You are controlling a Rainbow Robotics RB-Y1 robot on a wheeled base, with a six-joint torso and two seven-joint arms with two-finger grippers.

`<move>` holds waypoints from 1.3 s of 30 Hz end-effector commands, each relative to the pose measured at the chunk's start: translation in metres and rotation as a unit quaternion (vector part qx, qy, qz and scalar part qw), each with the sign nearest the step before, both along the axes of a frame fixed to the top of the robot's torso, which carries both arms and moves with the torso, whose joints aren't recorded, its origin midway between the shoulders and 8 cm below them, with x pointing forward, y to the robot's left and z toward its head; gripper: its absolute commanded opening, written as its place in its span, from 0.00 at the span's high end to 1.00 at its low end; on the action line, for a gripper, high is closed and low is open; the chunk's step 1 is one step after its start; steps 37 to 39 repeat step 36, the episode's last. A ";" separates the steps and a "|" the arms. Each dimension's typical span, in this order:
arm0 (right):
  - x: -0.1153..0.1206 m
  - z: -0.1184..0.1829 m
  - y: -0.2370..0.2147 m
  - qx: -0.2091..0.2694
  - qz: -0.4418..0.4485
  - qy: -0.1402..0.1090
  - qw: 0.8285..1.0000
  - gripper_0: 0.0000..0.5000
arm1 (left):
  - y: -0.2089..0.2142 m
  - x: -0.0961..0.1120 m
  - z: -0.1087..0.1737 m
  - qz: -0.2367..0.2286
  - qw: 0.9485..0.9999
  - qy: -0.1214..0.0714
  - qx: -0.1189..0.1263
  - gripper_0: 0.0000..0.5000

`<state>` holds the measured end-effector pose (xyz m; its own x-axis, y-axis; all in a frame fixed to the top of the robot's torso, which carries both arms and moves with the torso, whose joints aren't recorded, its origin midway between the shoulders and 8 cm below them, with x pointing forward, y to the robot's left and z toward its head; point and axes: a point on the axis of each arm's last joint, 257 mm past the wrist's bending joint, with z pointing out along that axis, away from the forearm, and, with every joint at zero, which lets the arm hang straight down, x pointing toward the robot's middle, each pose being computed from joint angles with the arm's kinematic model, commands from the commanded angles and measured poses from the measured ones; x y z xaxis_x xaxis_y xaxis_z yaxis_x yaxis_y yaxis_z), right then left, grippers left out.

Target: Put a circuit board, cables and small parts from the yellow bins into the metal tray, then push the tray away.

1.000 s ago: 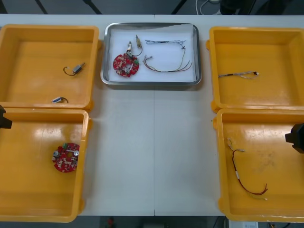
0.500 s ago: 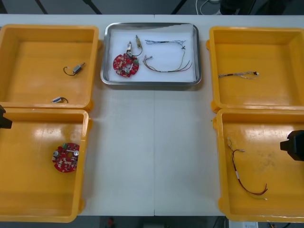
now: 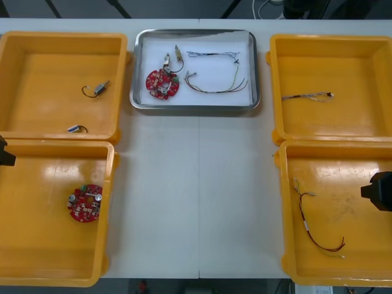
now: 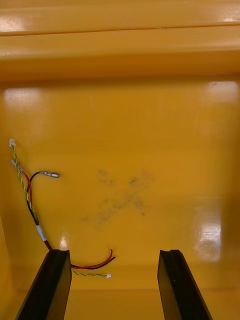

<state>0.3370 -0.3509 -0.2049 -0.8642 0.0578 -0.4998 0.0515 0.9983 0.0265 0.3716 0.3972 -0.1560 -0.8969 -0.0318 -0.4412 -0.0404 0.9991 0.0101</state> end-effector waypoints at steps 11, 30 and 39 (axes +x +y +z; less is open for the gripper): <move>-0.007 -0.004 0.003 0.003 -0.008 0.009 1.000 0.00 | 0.012 -0.006 0.010 0.009 1.000 -0.003 0.022 0.00; -0.007 -0.004 0.003 0.003 -0.008 0.009 1.000 0.00 | 0.012 -0.006 0.010 0.009 1.000 -0.003 0.022 0.00; -0.007 -0.004 0.003 0.003 -0.008 0.009 1.000 0.00 | 0.012 -0.006 0.010 0.009 1.000 -0.003 0.022 0.00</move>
